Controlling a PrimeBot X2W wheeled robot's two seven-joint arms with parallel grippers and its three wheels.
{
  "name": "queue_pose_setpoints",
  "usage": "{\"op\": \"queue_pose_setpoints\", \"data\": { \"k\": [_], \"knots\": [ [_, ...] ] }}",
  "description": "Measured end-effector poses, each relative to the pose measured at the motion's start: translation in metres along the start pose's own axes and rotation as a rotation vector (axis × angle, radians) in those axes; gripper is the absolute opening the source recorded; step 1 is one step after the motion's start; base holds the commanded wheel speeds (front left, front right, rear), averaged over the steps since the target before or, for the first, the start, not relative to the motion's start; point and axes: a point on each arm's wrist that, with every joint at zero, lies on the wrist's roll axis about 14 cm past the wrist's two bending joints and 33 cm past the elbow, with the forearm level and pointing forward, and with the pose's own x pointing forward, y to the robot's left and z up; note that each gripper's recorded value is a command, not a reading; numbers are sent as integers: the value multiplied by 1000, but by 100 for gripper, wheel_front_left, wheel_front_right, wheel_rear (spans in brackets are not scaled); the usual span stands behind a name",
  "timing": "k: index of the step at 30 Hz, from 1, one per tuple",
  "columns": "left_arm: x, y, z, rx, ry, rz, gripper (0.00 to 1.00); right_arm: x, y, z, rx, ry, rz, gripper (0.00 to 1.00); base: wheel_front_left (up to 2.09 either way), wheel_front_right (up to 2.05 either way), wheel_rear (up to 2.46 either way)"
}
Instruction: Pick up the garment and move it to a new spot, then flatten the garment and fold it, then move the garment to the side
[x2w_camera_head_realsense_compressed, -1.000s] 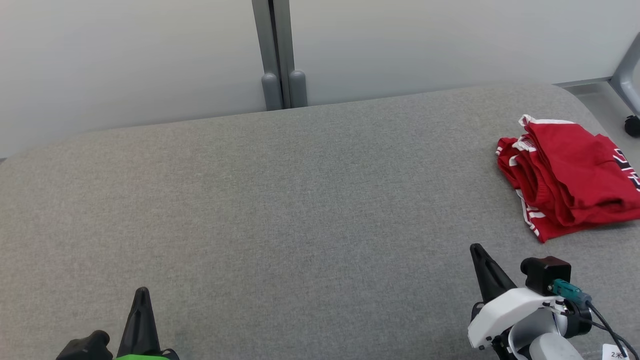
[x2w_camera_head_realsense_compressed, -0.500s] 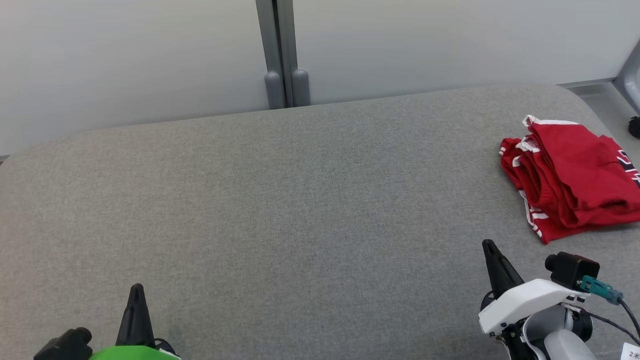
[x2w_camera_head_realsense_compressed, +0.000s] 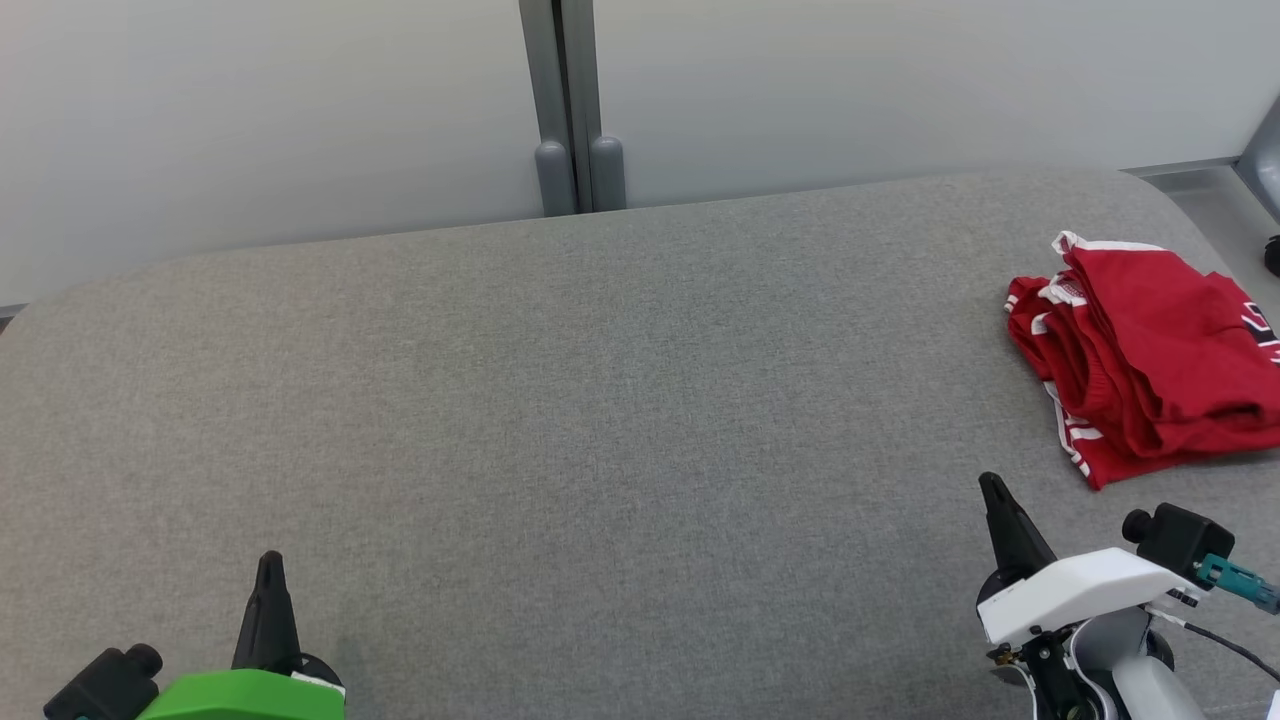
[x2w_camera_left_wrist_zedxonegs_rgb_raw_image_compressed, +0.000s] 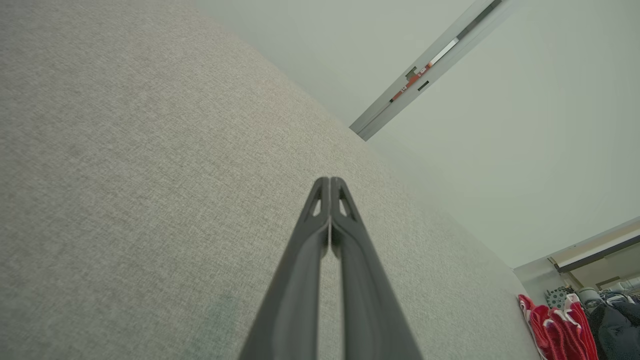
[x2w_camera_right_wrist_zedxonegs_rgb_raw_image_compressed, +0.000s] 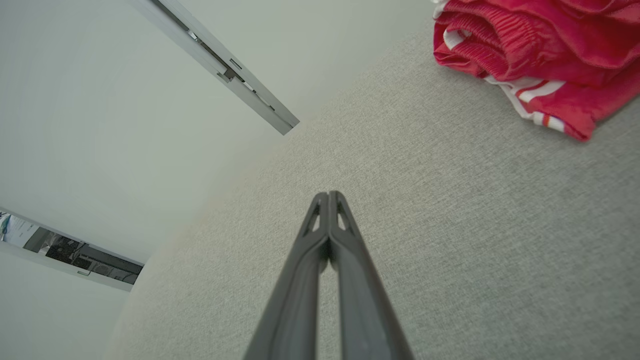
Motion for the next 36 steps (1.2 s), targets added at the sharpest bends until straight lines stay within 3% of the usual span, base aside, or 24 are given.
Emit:
{"op": "queue_pose_setpoints", "data": {
  "k": [36],
  "knots": [
    [14, -8, 14, -401, 6, -27, 0, 6, -1, 15, 432, -40, 0, 0, 0, 0, 0]
  ]
}}
